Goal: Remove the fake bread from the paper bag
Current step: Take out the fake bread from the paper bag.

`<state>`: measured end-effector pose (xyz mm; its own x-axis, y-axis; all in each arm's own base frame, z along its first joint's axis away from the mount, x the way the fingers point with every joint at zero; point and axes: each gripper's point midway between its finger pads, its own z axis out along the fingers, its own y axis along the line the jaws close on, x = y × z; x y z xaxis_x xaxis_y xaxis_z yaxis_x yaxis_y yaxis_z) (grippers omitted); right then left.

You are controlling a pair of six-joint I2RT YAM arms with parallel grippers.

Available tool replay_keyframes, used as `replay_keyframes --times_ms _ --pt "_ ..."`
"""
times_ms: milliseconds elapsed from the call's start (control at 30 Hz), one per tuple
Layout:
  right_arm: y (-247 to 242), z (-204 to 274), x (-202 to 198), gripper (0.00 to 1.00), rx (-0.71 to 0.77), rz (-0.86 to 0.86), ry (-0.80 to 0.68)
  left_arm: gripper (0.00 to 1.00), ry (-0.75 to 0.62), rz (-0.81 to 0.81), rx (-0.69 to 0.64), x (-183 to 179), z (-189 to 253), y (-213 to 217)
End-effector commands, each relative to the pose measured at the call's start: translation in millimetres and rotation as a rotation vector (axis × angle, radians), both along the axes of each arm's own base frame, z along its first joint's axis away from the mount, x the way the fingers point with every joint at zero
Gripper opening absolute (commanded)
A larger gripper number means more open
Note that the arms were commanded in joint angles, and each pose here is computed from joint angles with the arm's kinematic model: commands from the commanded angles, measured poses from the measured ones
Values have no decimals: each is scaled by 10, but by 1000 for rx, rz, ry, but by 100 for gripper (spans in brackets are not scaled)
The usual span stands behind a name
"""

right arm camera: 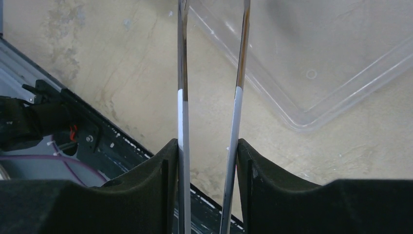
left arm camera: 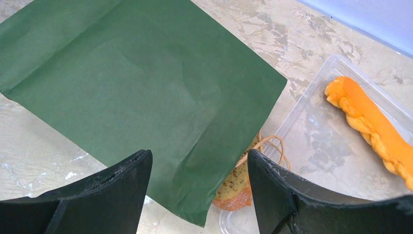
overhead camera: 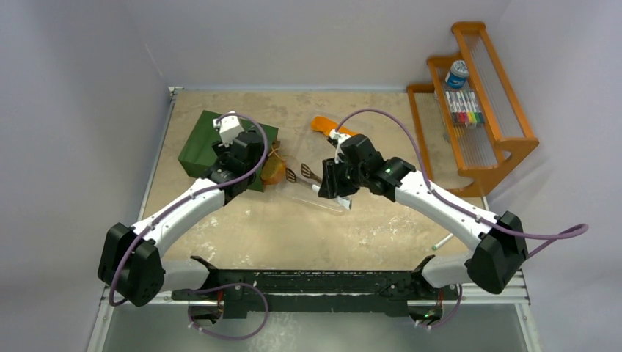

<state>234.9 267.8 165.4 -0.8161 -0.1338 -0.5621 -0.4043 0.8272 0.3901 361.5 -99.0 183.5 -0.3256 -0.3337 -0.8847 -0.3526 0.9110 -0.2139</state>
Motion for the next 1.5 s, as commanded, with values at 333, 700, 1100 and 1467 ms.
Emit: replay_keyframes --times_ms 333,700,1100,1467 --pt "437 261 -93 46 204 71 56 71 -61 21 -36 -35 227 70" --pt "500 134 -167 46 227 76 130 71 -63 17 -37 -57 241 77" --pt "540 3 -217 46 224 83 192 71 -62 11 -30 -61 244 78" --pt "541 -99 -102 45 229 47 214 71 -54 4 -12 -51 220 80"
